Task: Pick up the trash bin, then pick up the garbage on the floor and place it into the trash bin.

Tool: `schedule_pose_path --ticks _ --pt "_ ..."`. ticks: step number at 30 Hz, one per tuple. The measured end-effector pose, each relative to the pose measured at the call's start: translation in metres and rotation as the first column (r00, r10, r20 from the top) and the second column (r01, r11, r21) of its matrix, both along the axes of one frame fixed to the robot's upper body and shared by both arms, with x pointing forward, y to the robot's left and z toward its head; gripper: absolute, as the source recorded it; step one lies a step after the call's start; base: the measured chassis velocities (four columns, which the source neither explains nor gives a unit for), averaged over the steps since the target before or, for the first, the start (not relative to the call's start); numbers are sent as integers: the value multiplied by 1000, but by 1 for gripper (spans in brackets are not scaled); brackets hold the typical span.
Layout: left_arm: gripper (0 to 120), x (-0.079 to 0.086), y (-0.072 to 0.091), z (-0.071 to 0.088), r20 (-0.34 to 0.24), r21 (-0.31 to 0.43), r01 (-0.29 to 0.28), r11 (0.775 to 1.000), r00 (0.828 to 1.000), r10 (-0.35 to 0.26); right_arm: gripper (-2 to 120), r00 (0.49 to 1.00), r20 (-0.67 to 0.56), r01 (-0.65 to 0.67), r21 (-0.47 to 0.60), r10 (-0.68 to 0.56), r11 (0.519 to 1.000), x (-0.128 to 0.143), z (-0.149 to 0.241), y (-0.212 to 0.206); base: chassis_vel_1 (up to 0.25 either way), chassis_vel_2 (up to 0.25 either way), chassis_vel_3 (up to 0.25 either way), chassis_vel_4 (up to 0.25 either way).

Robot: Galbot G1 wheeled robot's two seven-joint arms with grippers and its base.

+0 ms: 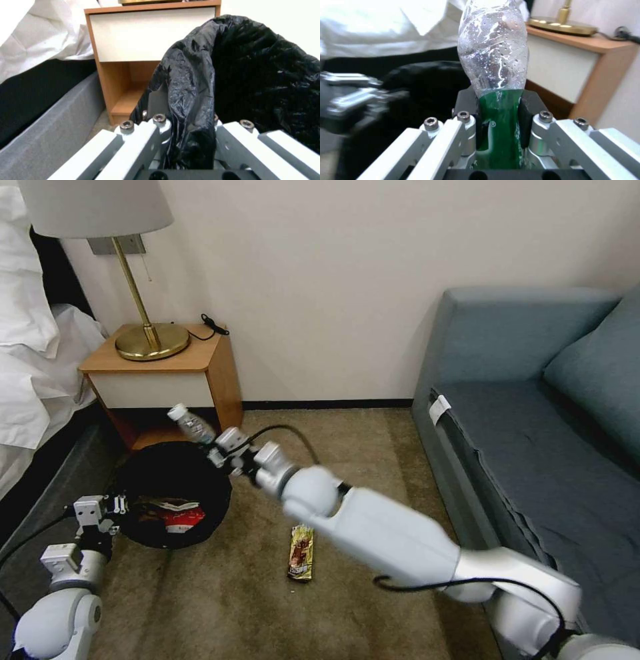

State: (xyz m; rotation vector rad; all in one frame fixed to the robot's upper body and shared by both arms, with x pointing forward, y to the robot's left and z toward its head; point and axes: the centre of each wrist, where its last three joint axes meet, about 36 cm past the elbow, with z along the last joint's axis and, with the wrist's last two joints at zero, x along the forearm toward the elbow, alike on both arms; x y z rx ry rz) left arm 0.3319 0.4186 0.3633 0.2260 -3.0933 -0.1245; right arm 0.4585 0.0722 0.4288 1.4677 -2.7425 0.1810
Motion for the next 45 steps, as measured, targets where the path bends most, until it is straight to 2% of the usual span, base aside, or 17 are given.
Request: schedule_pose_path --ticks 4,13,15,17,18,20,21,22,24,30,33,35,40,42,43,44,45 --pt "4 -4 -4 -3 -5 -9 -2 1000 1000 2 18 999 -26 -21 -3 21 1000 -20 -17 12 0 0 0 0" --pt "4 -10 -6 -1 4 -14 -12 1000 1000 12 19 999 -37 -4 -21 4 1000 -29 -27 15 0 0 0 0" --pt "4 -10 -7 0 6 -16 -12 1000 1000 12 23 999 -38 0 -23 -1 1000 -28 -27 15 0 0 0 0" --pt "4 -11 -12 1 13 -20 -8 1000 1000 8 37 999 -41 10 -28 -11 1000 -29 -30 16 0 0 0 0" --pt "4 -11 -12 1 13 -20 -8 1000 1000 8 37 999 -41 10 -28 -11 1000 -29 -30 16 0 0 0 0" --pt "4 -11 -17 2 18 -24 -2 1000 1000 3 47 999 -42 14 -37 -16 999 -31 -34 16 0 0 0 0" --pt "4 -11 -17 2 18 -24 -2 1000 1000 3 47 999 -42 14 -37 -16 999 -31 -34 16 0 0 0 0" --pt "4 -10 -19 3 21 -26 -2 1000 1000 2 54 999 -41 15 -41 -17 999 -33 -36 15 0 0 0 0" --pt "4 -10 -20 3 22 -26 -2 1000 1000 3 58 999 -41 17 -45 -19 999 -33 -37 14 0 0 0 0" --pt "4 -11 -16 1 18 -23 -14 1000 1000 14 83 999 -36 16 -49 -17 999 -33 -35 14 0 0 0 0" --pt "4 -11 -14 -1 15 -23 -17 1000 1000 18 88 999 -34 15 -49 -17 999 -32 -34 14 0 0 0 0" --pt "4 -12 -9 -3 13 -19 -31 999 999 31 99 999 -30 21 -45 -22 999 -29 -30 14 0 0 0 0" --pt "4 -12 0 -4 11 -14 -53 999 999 53 100 998 -31 46 -57 -48 997 -20 -29 9 0 0 0 0" --pt "4 -11 11 -3 14 -5 -73 997 997 73 100 996 -38 76 -90 -80 993 -11 -32 0 0 0 0 0" --pt "4 -11 11 -3 14 -5 -73 997 997 73 100 996 -38 76 -90 -80 993 -11 -32 0 0 0 0 0" --pt "4 -10 19 -1 16 1 -87 996 996 87 100 993 -43 100 -118 -106 988 -4 -37 -7 0 0 0 0" --pt "4 -10 19 -1 16 1 -87 996 996 87 100 993 -43 100 -118 -106 988 -4 -37 -7 0 0 0 0"
